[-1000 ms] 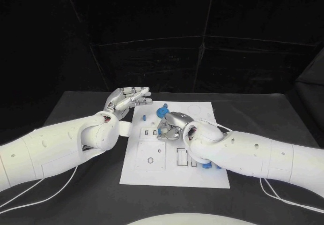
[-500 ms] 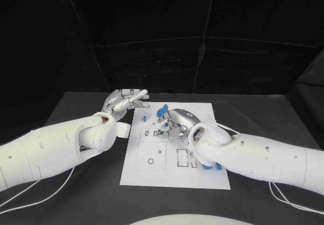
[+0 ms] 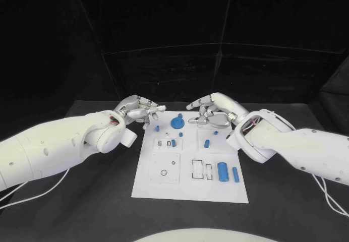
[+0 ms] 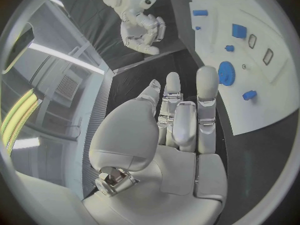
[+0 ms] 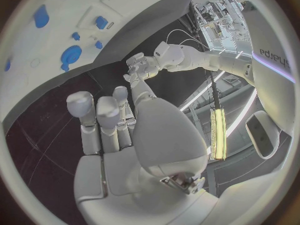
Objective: Assemble the parts on the task board
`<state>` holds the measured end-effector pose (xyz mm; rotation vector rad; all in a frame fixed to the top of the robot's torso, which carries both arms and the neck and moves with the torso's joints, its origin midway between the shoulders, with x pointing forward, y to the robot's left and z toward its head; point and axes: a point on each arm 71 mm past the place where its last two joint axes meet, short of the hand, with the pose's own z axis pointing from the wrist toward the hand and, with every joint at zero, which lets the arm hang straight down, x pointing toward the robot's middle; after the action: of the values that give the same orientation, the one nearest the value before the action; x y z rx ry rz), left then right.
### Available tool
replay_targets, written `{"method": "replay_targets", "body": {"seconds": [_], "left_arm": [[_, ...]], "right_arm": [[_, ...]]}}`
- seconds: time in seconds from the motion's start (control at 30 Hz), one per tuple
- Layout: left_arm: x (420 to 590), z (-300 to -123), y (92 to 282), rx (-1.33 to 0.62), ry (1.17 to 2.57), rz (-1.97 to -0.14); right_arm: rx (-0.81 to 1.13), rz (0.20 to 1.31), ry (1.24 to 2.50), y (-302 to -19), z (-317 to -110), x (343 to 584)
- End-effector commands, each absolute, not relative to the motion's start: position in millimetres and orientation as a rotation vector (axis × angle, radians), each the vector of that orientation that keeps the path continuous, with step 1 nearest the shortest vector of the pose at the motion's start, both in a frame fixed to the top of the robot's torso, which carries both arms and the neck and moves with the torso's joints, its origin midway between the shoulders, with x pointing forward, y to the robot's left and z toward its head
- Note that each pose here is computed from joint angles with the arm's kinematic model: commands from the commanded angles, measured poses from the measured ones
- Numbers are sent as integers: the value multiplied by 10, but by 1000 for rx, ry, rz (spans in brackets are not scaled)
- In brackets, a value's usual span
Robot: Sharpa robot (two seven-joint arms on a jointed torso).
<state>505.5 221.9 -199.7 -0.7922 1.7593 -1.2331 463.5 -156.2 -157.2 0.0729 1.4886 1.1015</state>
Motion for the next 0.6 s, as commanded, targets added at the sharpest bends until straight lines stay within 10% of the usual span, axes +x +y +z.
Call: {"method": "replay_targets", "body": {"seconds": [0.03, 0.6], "left_arm": [[5037, -2087, 2175, -560, 2055, -916], [5235, -2060, 1702, -232, 2312, -378]], "right_arm": [[173, 1192, 1458, -1651, -1484, 4658], [266, 1114, 1443, -1891, -1435, 4871]]}}
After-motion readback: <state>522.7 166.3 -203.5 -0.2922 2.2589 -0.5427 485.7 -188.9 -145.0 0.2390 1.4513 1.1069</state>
